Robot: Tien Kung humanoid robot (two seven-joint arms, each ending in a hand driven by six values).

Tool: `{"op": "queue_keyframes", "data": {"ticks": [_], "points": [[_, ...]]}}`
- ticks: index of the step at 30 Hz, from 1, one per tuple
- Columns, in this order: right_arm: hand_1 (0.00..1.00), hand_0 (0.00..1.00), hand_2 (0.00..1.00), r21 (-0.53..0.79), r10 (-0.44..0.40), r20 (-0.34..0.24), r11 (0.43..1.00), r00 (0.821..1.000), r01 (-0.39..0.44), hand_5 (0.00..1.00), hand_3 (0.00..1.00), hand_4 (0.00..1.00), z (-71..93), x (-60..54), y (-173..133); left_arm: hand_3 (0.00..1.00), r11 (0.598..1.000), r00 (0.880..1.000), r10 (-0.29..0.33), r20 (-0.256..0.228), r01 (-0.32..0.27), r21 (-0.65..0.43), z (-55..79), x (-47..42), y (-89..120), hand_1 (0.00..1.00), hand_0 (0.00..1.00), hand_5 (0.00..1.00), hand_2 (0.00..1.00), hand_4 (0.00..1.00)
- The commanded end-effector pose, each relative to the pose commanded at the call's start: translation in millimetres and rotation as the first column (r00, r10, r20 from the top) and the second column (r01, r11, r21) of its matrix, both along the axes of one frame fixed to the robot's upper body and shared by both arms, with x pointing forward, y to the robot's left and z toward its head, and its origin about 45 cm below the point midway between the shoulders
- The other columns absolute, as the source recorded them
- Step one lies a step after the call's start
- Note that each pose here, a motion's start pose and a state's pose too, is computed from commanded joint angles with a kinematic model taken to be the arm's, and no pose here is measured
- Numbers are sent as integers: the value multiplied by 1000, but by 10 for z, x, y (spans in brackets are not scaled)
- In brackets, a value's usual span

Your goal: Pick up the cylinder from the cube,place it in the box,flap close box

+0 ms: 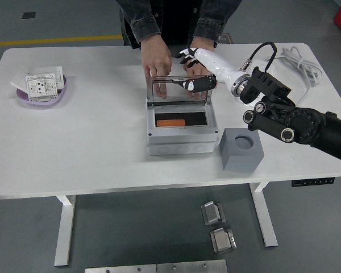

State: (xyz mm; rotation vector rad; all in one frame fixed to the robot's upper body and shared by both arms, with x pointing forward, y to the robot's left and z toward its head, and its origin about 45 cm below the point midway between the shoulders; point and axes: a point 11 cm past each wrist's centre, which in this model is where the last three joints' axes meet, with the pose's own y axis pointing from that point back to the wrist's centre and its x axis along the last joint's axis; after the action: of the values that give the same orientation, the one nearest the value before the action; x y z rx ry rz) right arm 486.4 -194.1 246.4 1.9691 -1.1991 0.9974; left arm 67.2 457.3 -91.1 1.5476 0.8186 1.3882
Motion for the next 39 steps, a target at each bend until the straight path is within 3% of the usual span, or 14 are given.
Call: {"op": "queue_keyframes", "data": {"ticks": [9,26,39], "points": [[739,839,725,35,-16,-14,999,1000,17,246,709,769,-94,-48,-26,631,1000,1000,4,-1,-4,3,2,-12,11,638,649,280,585,665],[740,843,722,17,86,4,996,996,-86,255,703,765,-210,-339,170,631,1000,1000,13,2,-13,-5,-16,-27,-26,638,648,285,585,666],[732,818,731,-25,176,34,984,984,-175,274,704,764,-233,-649,286,632,1000,1000,21,-1,-21,-11,-31,-66,-49,638,647,286,585,666]]}}
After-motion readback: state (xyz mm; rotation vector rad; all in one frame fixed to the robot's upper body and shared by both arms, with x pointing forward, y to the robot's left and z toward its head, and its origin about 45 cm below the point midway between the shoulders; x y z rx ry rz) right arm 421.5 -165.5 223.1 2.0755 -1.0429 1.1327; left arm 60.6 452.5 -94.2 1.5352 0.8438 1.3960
